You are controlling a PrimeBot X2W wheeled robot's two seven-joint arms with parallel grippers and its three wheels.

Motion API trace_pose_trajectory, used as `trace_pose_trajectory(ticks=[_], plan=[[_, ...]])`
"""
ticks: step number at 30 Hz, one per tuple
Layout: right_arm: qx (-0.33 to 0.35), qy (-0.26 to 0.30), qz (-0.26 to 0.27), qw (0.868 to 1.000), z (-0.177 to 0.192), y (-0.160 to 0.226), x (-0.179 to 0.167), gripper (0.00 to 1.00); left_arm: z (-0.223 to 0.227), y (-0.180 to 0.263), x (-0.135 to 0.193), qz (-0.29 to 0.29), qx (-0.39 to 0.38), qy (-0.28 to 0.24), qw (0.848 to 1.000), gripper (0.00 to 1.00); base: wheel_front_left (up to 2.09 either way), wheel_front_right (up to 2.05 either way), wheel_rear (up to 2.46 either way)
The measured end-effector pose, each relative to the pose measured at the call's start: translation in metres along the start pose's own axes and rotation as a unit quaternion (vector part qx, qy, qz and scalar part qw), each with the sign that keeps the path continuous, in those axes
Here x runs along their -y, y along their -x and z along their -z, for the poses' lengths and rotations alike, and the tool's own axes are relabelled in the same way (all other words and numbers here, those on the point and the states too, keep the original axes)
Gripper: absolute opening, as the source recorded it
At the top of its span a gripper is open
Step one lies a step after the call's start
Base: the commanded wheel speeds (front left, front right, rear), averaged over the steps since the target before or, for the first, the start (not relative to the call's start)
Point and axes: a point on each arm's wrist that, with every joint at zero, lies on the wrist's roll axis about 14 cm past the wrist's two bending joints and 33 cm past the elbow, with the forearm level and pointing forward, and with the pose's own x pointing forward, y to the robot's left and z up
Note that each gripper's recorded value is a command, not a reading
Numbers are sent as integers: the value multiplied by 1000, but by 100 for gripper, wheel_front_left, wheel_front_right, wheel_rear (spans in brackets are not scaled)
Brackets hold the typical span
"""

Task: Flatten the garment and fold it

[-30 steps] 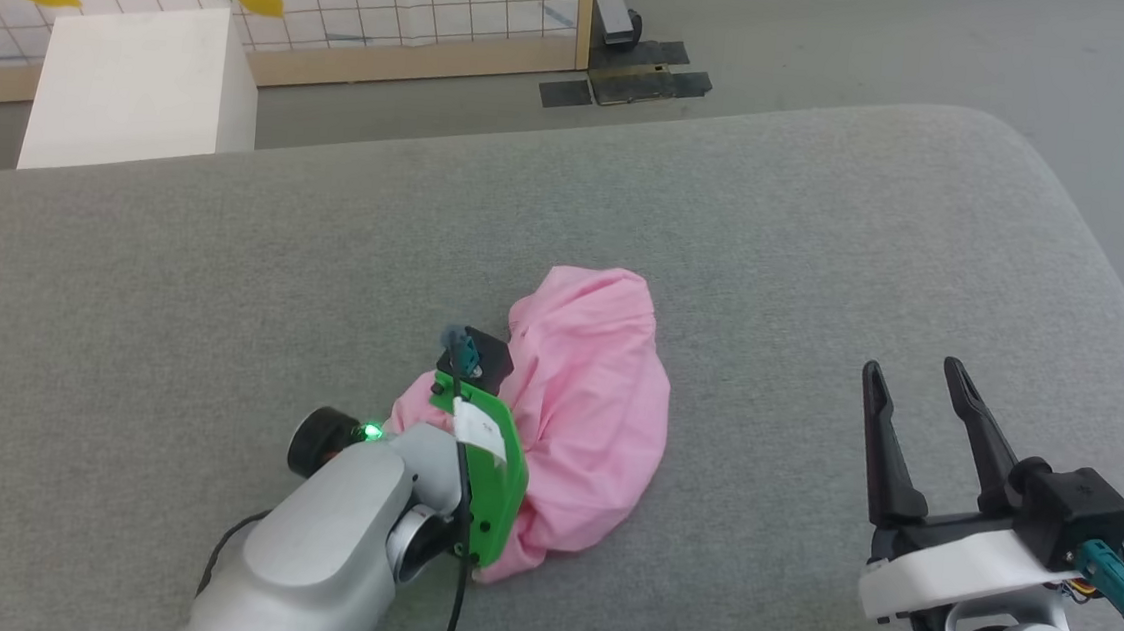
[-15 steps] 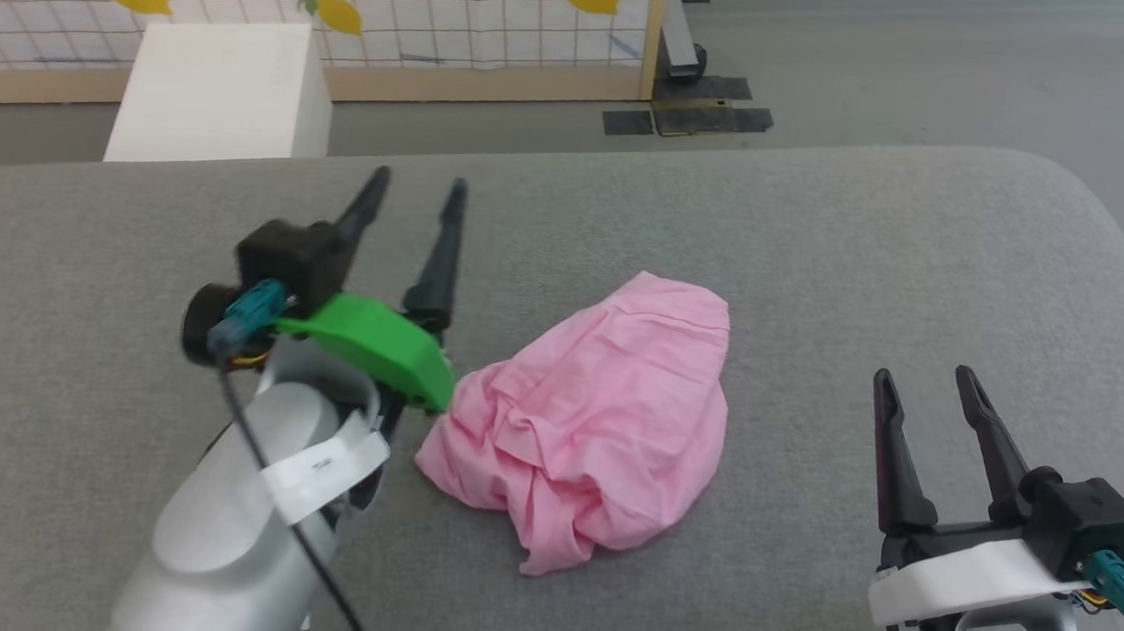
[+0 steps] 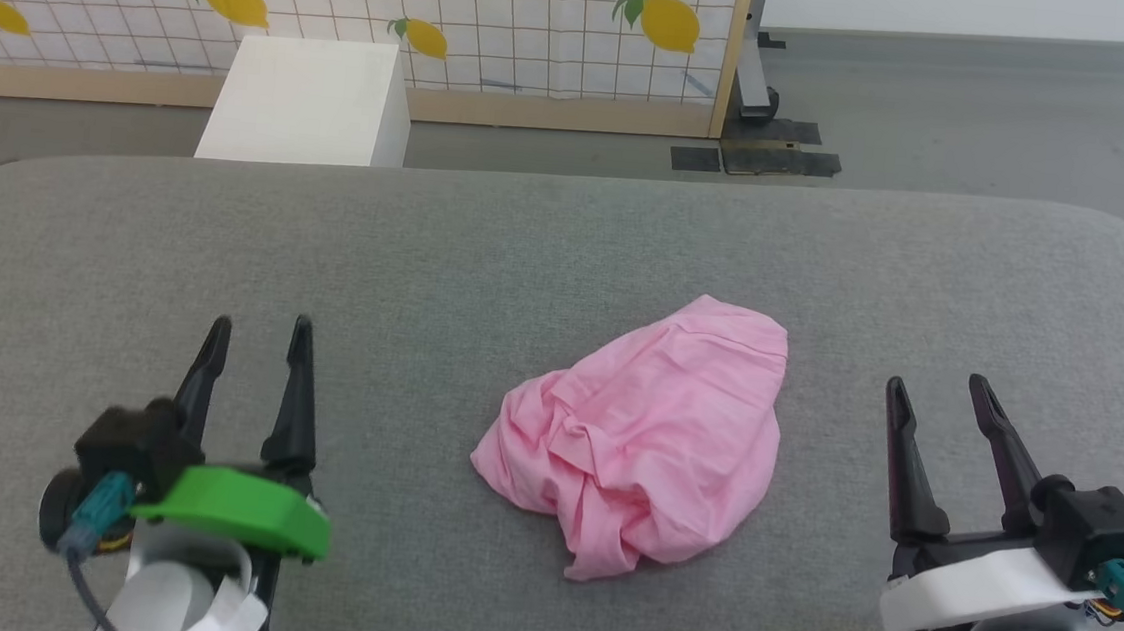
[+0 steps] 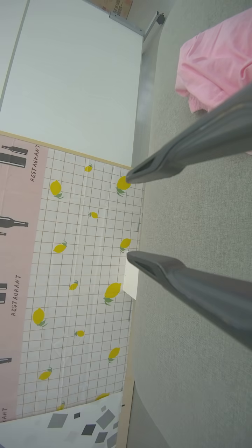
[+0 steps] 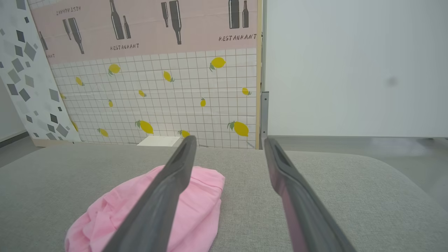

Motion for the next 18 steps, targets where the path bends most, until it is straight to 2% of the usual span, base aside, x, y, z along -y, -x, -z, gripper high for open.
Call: trace_pose_trajectory(ticks=[6, 18], plan=[[-11, -2, -8, 1000, 6, 1, -5, 100, 14, 27, -10, -16, -22, -9, 1000, 100, 0, 0, 0], [-14, -3, -9, 1000, 8, 2, -6, 100, 13, 26, -8, -14, -14, -4, 1000, 100, 0, 0, 0]])
